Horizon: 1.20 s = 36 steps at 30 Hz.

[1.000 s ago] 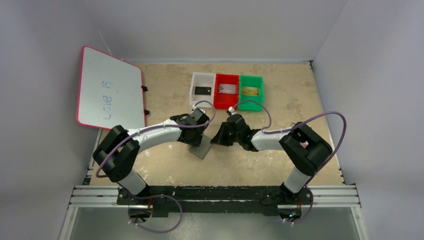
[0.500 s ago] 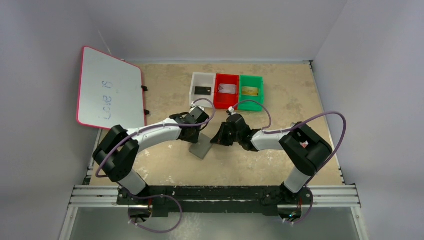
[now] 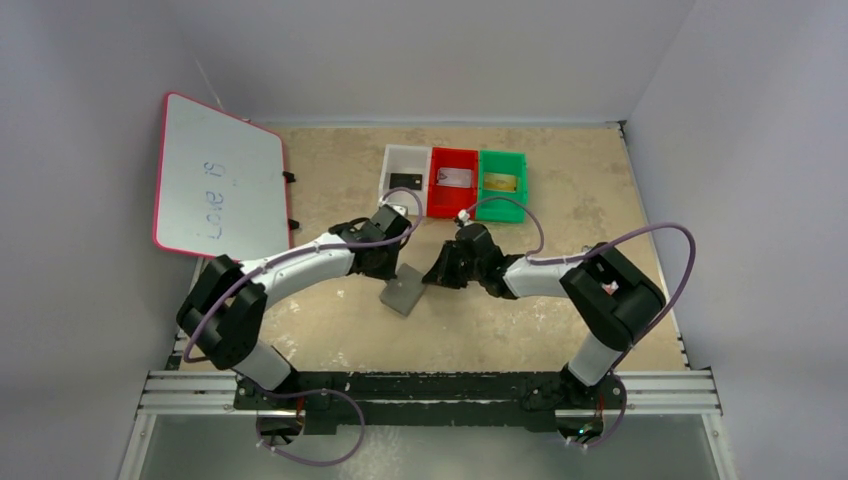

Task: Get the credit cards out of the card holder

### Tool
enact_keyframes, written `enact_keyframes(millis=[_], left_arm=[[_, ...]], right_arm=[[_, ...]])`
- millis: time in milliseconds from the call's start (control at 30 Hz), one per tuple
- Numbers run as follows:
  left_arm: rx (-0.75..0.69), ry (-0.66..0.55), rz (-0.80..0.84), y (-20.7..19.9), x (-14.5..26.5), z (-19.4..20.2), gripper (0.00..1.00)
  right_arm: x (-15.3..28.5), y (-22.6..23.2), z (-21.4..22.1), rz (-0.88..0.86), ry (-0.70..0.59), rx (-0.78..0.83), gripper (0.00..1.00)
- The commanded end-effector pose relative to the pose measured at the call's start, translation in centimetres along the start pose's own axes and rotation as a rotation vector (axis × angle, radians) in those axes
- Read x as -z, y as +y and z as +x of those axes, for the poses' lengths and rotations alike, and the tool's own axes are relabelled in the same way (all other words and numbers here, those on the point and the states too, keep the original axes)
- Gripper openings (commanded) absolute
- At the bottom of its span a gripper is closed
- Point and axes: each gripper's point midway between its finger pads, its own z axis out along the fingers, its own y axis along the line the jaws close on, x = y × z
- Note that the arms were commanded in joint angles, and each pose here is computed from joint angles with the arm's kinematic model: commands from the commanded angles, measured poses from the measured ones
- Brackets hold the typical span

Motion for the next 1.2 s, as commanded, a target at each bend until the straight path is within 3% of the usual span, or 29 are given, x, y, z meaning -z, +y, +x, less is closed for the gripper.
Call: enact_keyframes(millis=[0, 200, 500, 700, 933, 1167], left_arm=[[0.067, -0.16, 0.127, -2.1, 4.7, -4.9, 0.0], [0.128, -0.235, 0.235, -3.3, 8.1, -6.3, 0.0], [0.172, -0.235, 0.366, -6.2, 9.3, -5.8, 0.0], [0.209, -0.256, 0.239, -3.6, 8.4, -5.2, 0.0], [0.366, -0.293, 0.014, 1.5, 6.0, -2.5, 0.0], [0.407, -0.262, -0.085, 4.1, 4.2, -0.5, 0.0]], right_arm=[[1.0, 1.8, -3.4, -0.055, -0.036, 0.016, 0.16], [3.8, 2.8, -6.9, -0.107, -0.121, 0.001, 0.46], [6.4, 1.6, -8.7, -0.046, -0.241, -0.025, 0.63], [5.8, 2.4, -7.0, -0.142, -0.176, -0.017, 0.66], [4.1, 4.1, -5.3, -0.28, -0.067, -0.006, 0.5], [2.9, 4.3, -4.8, -0.304, -0.011, 0.014, 0.47]])
